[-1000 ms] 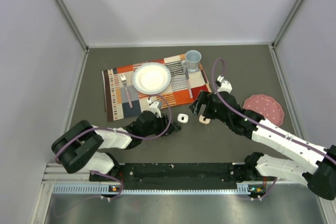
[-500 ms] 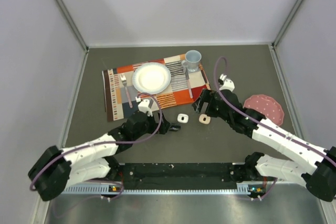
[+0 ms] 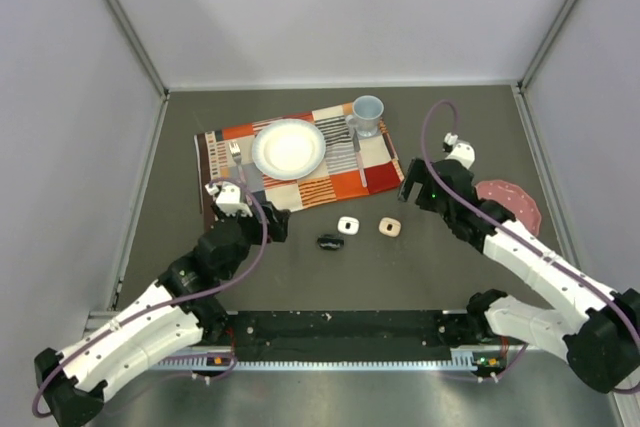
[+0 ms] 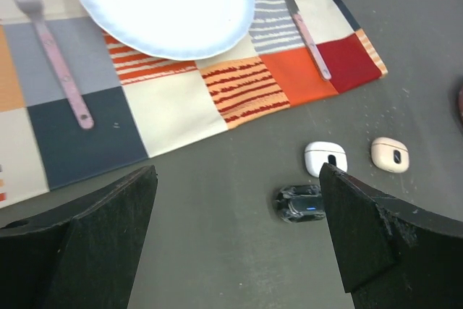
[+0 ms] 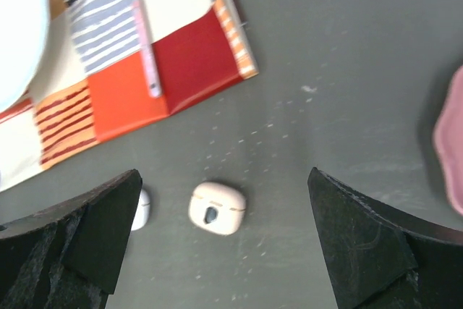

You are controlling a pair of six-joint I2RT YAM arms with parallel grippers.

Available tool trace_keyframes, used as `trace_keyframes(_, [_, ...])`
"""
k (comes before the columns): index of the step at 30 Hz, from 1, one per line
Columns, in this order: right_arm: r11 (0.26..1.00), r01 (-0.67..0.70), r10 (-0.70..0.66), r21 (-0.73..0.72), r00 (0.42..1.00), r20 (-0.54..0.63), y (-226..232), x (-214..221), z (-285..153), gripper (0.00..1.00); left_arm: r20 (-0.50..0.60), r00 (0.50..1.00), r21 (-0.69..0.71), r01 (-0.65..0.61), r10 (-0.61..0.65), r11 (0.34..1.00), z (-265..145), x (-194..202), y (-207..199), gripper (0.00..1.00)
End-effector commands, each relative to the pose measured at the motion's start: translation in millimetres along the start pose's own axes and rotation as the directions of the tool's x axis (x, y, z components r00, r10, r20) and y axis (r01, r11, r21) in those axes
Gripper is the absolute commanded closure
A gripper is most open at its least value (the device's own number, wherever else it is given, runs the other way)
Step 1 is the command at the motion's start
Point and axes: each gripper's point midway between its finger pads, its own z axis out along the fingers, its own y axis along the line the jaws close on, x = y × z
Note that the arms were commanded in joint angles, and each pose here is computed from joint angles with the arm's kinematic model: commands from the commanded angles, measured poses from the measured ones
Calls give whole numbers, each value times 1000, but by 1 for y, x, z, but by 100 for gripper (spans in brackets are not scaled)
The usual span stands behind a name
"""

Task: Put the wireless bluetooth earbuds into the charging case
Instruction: Reset both arms

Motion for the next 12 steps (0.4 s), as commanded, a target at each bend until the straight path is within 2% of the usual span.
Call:
trace_keyframes(1, [991, 73, -80, 114, 995, 54, -27, -28, 7, 1, 56, 998, -97, -37, 42, 995, -10, -22, 18, 1])
trace_keyframes(10, [929, 171, -208, 328, 975, 79, -69, -40, 17, 1, 90, 993, -154, -63, 77, 986, -17, -36, 29, 1])
trace_keyframes(12, [899, 168, -241, 405, 961, 136, -81, -50, 19, 1, 91, 992, -176, -68, 85, 982, -18, -38, 33, 1])
